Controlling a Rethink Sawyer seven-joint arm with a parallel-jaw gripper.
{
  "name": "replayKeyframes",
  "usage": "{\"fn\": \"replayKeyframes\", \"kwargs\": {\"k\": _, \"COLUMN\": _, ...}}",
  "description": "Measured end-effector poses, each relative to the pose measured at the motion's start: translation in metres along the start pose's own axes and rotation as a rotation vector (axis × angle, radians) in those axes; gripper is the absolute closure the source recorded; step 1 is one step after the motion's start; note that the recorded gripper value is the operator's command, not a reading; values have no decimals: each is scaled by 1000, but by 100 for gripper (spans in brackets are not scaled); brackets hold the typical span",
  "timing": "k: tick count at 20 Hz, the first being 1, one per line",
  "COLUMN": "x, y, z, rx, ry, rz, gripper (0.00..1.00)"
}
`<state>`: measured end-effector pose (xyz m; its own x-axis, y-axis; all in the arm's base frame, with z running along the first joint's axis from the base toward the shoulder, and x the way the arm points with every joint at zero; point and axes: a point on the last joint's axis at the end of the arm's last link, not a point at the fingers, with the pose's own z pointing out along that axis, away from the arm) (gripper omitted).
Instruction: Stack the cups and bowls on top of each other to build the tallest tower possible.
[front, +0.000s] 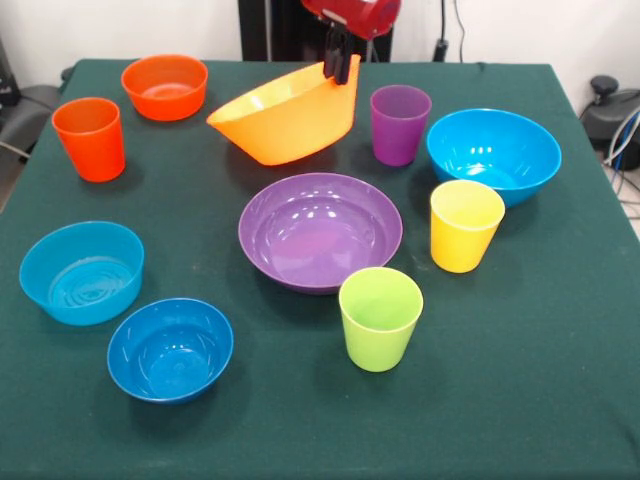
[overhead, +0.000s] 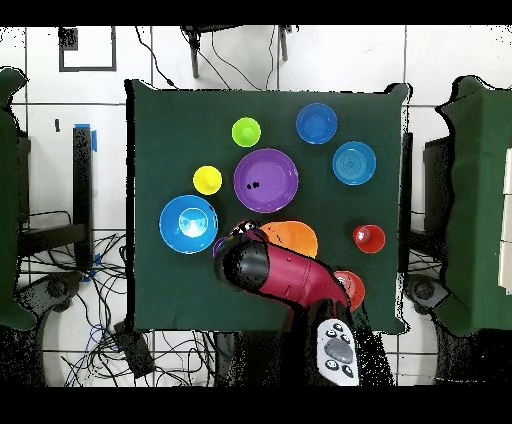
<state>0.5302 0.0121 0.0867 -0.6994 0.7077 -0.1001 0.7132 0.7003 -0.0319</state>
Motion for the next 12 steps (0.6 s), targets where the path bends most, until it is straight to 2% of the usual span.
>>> {"fn": "replayKeyframes", "kwargs": {"k": 5, "x": -3, "y": 1, "z": -9, "rx": -4, "ry": -19, "rz": -1, "gripper": 100}}
{"fn": "replayKeyframes", "kwargs": {"k": 12, "x": -5, "y": -4, "z": -14, "rx": 9, "ry": -41, "rz": -13, "gripper": 100}}
